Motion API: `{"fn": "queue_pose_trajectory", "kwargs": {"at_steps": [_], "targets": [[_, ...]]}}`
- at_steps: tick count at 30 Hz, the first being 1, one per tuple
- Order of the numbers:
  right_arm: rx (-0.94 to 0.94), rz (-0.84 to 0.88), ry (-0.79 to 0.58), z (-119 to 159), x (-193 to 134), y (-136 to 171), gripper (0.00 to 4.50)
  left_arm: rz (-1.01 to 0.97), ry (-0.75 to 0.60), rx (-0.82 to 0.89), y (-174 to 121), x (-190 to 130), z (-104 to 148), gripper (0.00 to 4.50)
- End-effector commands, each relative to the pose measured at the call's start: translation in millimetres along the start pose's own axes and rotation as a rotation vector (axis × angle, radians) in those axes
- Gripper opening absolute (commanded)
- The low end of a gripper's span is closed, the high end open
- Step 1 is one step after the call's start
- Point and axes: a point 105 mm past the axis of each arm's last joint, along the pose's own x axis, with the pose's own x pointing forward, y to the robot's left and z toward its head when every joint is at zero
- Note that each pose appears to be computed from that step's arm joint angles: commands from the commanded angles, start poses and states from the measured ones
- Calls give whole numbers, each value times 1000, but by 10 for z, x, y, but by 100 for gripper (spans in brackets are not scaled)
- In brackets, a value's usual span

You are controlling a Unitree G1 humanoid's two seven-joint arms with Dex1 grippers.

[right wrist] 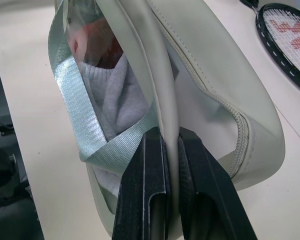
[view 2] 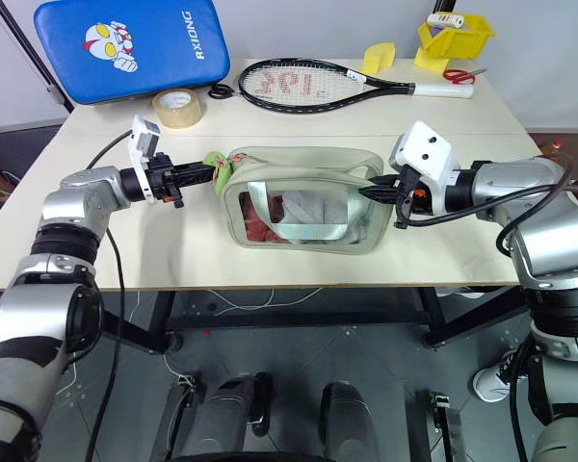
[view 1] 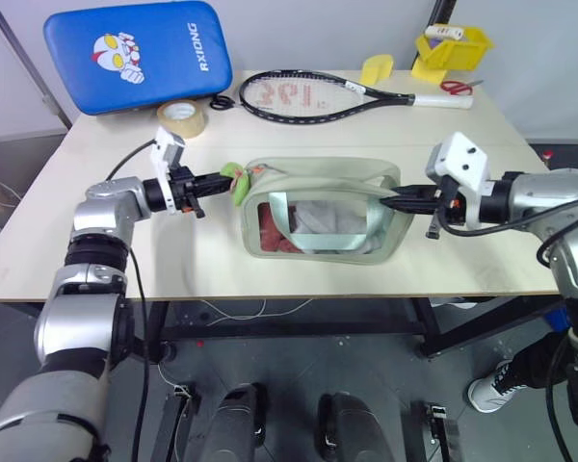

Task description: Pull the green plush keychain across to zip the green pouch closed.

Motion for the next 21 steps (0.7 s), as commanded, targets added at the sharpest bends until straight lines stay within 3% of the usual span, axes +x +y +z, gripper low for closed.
{"fn": "queue_pose_trajectory", "kwargs": {"at_steps": [1,4,9,12,19,21], "targets": [[-34,-31,-37,119,-52,-31,0,-40,-99,83,-56,-131,411,11],[-32,-28,-38,120,-36,-25,0,-101,-142,90,-170,-108,552,11],[-30,-30,-33,109,-5,-23,0,-194,-106,97,-415,239,599,11],[-28,-34,-31,107,5,-15,0,-185,-97,65,-479,521,640,100],[-13,-45,-35,102,28,15,0,-126,-117,24,-499,798,767,447],[-10,-46,-35,99,34,27,0,-149,-106,46,-551,805,767,447]]}}
